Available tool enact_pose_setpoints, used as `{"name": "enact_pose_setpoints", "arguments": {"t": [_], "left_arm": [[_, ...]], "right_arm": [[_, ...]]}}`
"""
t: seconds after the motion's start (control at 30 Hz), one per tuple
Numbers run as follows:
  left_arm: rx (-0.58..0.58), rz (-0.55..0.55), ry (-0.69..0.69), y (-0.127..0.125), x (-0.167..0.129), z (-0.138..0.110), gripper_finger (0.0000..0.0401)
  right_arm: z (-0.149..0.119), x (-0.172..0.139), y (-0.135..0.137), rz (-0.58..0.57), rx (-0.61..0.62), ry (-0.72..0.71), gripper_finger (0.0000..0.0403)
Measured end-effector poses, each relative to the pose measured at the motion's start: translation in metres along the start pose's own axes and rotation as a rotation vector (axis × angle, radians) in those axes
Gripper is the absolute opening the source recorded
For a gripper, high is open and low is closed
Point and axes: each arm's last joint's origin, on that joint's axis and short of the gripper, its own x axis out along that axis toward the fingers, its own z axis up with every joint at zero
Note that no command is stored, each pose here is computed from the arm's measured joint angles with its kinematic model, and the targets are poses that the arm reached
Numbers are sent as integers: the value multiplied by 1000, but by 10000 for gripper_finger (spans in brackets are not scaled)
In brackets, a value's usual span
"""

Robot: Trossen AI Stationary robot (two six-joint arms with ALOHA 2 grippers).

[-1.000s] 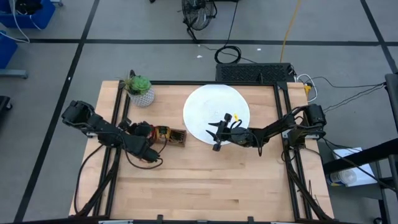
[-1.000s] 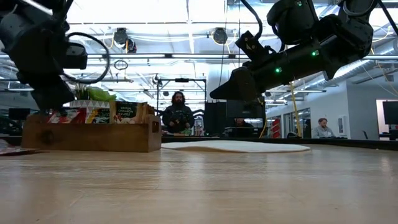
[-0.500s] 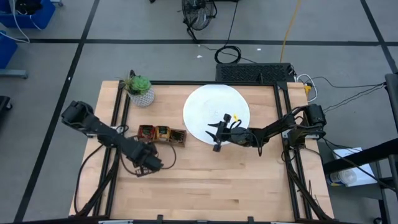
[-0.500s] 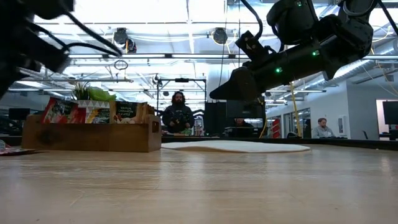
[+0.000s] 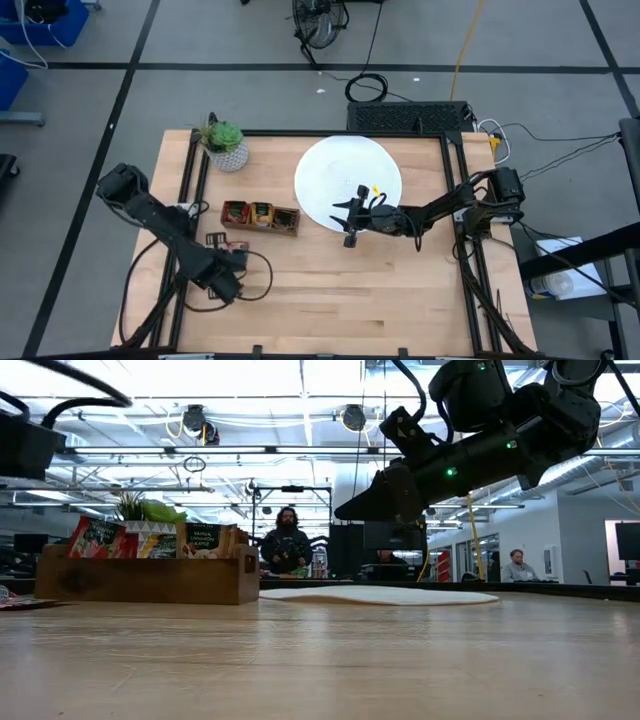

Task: Pick & Place Tea
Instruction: Put the red tea bag into the left section of the wooden organizer

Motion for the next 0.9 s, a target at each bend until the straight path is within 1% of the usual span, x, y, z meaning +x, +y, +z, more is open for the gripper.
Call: {"name": "enact_pose_setpoints", "arguments": {"t": [0.1,0.2,0.27,0.33,0.43,0.5,0.6,0.67,0.7,0.77,0.83,0.9], "left_arm": [[28,-26,-63,-7,5,-1,82],[129,-20,-71,-9,13,-7,78],[183,11,-65,-9,16,-13,70],[206,36,-81,-10,17,-17,59],[226,16,-112,-15,16,-19,40],[192,-59,-126,-21,17,-17,30],[5,-218,-213,-32,22,-7,18],[-72,-296,-299,-36,23,1,11],[-78,-315,-329,-36,24,4,9],[-68,-299,-340,-33,24,8,7],[-67,-282,-273,-28,26,8,15],[-66,-284,-208,-25,27,6,34]], "right_arm": [[0,0,0,0,-1,1,141],[0,0,0,0,-1,0,141],[0,0,0,0,-1,0,141],[0,0,0,0,0,1,141],[0,0,0,0,0,1,141],[0,0,0,0,1,0,141],[0,0,0,0,1,0,141],[0,0,0,0,1,0,141],[0,0,0,0,1,0,141],[0,0,0,0,1,0,141],[0,0,0,0,2,0,141],[0,0,0,0,2,-1,141]]}}
